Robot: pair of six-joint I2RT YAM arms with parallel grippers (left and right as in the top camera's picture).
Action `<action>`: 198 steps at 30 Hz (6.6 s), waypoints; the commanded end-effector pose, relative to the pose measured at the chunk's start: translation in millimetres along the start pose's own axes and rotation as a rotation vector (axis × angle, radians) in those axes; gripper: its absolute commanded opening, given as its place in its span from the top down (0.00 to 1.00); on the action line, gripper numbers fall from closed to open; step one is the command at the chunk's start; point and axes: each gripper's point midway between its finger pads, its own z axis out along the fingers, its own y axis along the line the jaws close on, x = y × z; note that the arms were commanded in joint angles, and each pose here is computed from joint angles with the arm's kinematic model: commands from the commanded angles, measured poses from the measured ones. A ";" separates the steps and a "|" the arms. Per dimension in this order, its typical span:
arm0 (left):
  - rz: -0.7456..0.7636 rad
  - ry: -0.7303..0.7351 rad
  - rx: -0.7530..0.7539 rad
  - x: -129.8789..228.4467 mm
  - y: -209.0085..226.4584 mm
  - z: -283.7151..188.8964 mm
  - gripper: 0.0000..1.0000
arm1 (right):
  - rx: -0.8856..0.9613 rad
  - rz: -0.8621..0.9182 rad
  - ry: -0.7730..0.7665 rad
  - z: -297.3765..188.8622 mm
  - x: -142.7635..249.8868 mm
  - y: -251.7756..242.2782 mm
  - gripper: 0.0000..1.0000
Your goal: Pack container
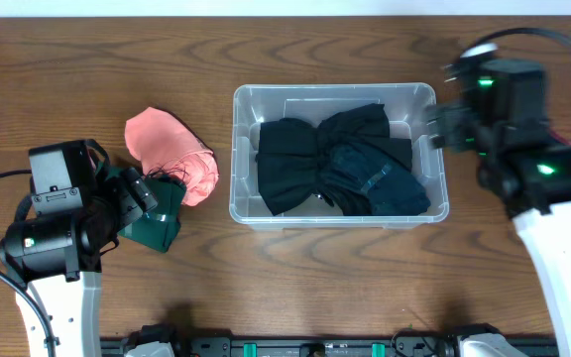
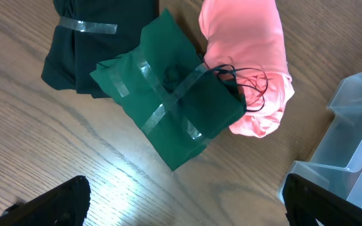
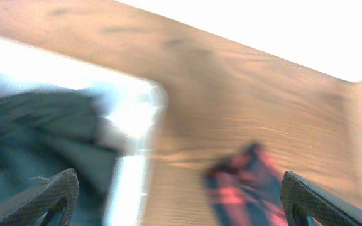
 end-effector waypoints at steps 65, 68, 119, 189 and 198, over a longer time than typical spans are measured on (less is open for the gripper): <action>-0.015 -0.015 -0.004 -4.8 0.9 -3.8 0.02 | 0.046 0.025 0.090 -4.8 -3.0 -25.1 0.99; -0.015 -0.015 -0.004 -4.8 0.9 -3.8 0.02 | -0.062 -0.001 0.045 -26.6 -12.4 27.3 0.99; -0.015 -0.015 -0.004 -4.8 0.9 -3.8 0.02 | -0.733 -0.148 0.607 36.4 143.8 313.0 0.66; -0.127 0.011 0.540 -25.7 -42.5 21.9 0.94 | -0.112 0.147 0.269 1.2 34.9 22.4 0.26; 0.118 -0.053 0.857 -17.4 -162.4 -76.4 0.94 | 0.094 0.400 0.184 -29.8 35.4 -45.5 0.25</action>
